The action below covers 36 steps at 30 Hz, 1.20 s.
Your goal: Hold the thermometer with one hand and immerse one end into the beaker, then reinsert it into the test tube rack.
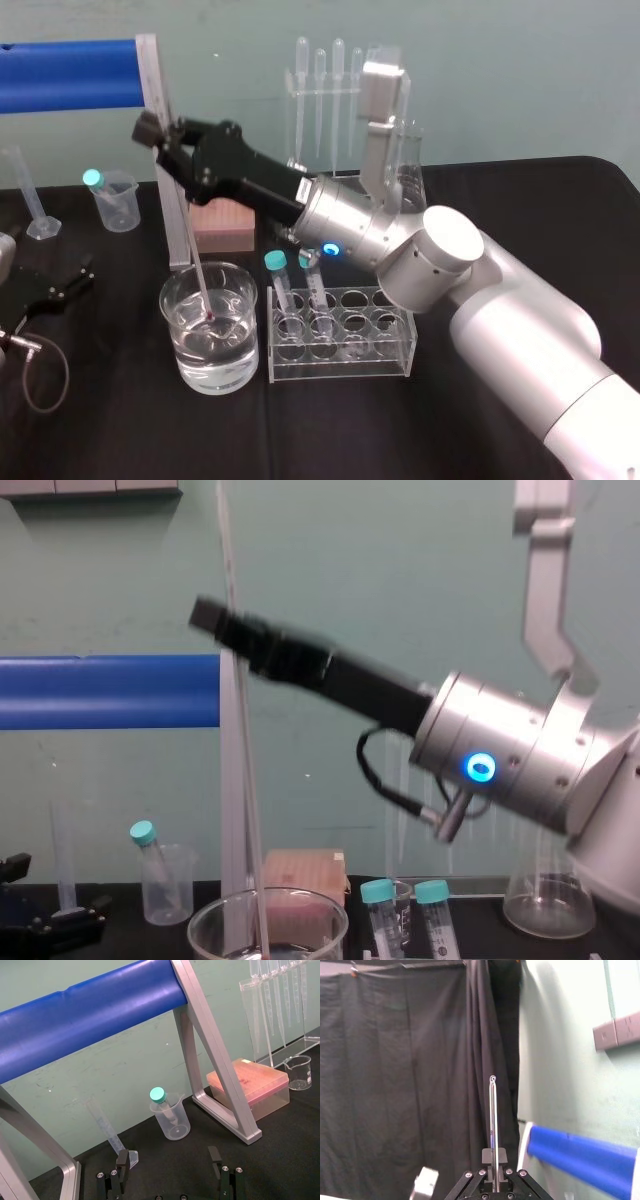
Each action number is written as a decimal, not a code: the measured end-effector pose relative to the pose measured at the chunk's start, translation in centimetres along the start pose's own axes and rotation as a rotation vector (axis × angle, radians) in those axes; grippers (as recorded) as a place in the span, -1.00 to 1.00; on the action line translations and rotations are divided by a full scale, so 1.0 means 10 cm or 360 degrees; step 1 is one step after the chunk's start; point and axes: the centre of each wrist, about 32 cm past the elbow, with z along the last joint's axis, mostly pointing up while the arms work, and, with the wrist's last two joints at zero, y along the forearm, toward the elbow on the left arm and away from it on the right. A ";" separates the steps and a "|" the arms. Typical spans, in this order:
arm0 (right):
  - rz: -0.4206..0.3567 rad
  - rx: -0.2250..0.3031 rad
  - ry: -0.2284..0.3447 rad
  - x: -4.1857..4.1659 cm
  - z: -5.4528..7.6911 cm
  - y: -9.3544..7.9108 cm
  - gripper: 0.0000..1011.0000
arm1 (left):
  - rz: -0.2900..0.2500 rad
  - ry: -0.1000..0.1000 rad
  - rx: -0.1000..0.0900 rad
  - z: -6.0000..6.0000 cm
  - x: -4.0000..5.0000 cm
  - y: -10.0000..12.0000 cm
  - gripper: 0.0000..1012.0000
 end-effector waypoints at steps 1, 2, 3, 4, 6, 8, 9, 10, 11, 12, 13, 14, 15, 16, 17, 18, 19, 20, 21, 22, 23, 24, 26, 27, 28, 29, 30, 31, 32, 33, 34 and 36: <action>0.0008 0.0015 -0.0013 0.002 0.02 0.01 -0.89 | 0.0000 0.0000 0.0000 0.00 0.000 0.00 0.99; 0.0026 0.0050 -0.0040 0.005 0.09 0.02 -0.89 | 0.0000 0.0000 0.0000 0.00 0.000 0.00 0.99; 0.0034 0.0070 -0.0052 0.007 0.12 0.03 -0.89 | 0.0000 0.0000 0.0000 0.00 0.000 0.00 0.99; 0.0042 0.0089 -0.0064 0.009 0.16 0.04 -0.89 | 0.0000 0.0000 0.0000 0.00 0.000 0.00 0.99; 0.0062 0.0153 -0.0098 0.014 0.26 0.06 -0.89 | 0.0000 0.0000 0.0000 0.00 0.000 0.00 0.99; 0.0074 0.0222 -0.0134 0.021 0.39 0.07 -0.89 | 0.0000 0.0000 0.0000 0.00 0.000 0.00 0.99; 0.0077 0.0243 -0.0148 0.023 0.44 0.07 -0.89 | 0.0000 0.0000 0.0000 0.00 0.000 0.00 0.99; 0.0078 0.0263 -0.0160 0.025 0.48 0.07 -0.89 | 0.0000 0.0000 0.0000 0.00 0.000 0.00 0.99; 0.0081 0.0296 -0.0187 0.023 0.57 0.07 -0.89 | 0.0000 0.0000 0.0000 0.00 0.000 0.00 0.99; 0.0076 0.0312 -0.0206 0.024 0.62 0.06 -0.89 | 0.0000 0.0000 0.0000 0.00 0.000 0.00 0.99; 0.0068 0.0326 -0.0225 0.023 0.68 0.04 -0.89 | 0.0000 0.0000 0.0000 0.00 0.000 0.00 0.99; 0.0054 0.0336 -0.0243 0.020 0.73 0.02 -0.89 | 0.0000 0.0000 0.0000 0.00 0.000 0.00 0.99; 0.0018 0.0348 -0.0281 0.010 0.83 -0.03 -0.89 | 0.0000 0.0000 0.0000 0.00 0.000 0.00 0.99; 0.0004 0.0352 -0.0299 0.005 0.87 -0.06 -0.89 | 0.0000 0.0000 0.0000 0.00 0.000 0.00 0.99; -0.0046 0.0347 -0.0345 -0.008 0.97 -0.14 -0.89 | 0.0000 0.0000 0.0000 0.00 0.000 0.00 0.99; -0.0069 0.0344 -0.0362 -0.015 1.01 -0.18 -0.89 | 0.0000 0.0000 0.0000 0.00 0.000 0.00 0.99; -0.0096 0.0332 -0.0379 -0.024 1.04 -0.23 -0.89 | 0.0000 0.0000 0.0000 0.00 0.000 0.00 0.99; -0.0133 0.0322 -0.0398 -0.038 1.08 -0.29 -0.89 | 0.0000 0.0000 0.0000 0.00 0.000 0.00 0.99; -0.0160 0.0313 -0.0409 -0.047 1.11 -0.33 -0.89 | 0.0000 0.0000 0.0000 0.00 0.000 0.00 0.99; -0.0223 0.0294 -0.0432 -0.076 1.16 -0.45 -0.89 | 0.0000 0.0000 0.0000 0.00 0.000 0.00 0.99; -0.0255 0.0281 -0.0439 -0.093 1.18 -0.51 -0.89 | 0.0000 0.0000 0.0000 0.00 0.000 0.00 0.99; -0.0323 0.0258 -0.0452 -0.128 1.21 -0.63 -0.89 | 0.0000 0.0000 0.0000 0.00 0.000 0.00 0.99; -0.0390 0.0230 -0.0460 -0.170 1.22 -0.76 -0.89 | 0.0000 0.0000 0.0000 0.00 0.000 0.00 0.99; -0.0450 0.0205 -0.0466 -0.212 1.23 -0.87 -0.89 | 0.0000 0.0000 0.0000 0.00 0.000 0.00 0.99; -0.0476 0.0192 -0.0468 -0.234 1.24 -0.92 -0.89 | 0.0000 0.0000 0.0000 0.00 0.000 0.00 0.99; -0.0504 0.0178 -0.0470 -0.252 1.24 -0.98 -0.89 | 0.0000 0.0000 0.0000 0.00 0.000 0.00 0.99; -0.0524 0.0168 -0.0471 -0.266 1.24 -1.02 -0.89 | 0.0000 0.0000 0.0000 0.00 0.000 0.00 0.99; -0.0570 0.0141 -0.0470 -0.305 1.23 -1.11 -0.89 | 0.0000 0.0000 0.0000 0.00 0.000 0.00 0.99; -0.0586 0.0130 -0.0469 -0.316 1.23 -1.15 -0.89 | 0.0000 0.0000 0.0000 0.00 0.000 0.00 0.99; -0.0603 0.0120 -0.0466 -0.327 1.22 -1.19 -0.89 | 0.0000 0.0000 0.0000 0.00 0.000 0.00 0.99; -0.0636 0.0101 -0.0454 -0.350 1.20 -1.26 -0.89 | 0.0000 0.0000 0.0000 0.00 0.000 0.00 0.99; -0.0659 0.0089 -0.0440 -0.365 1.17 -1.31 -0.89 | 0.0000 0.0000 0.0000 0.00 0.000 0.00 0.99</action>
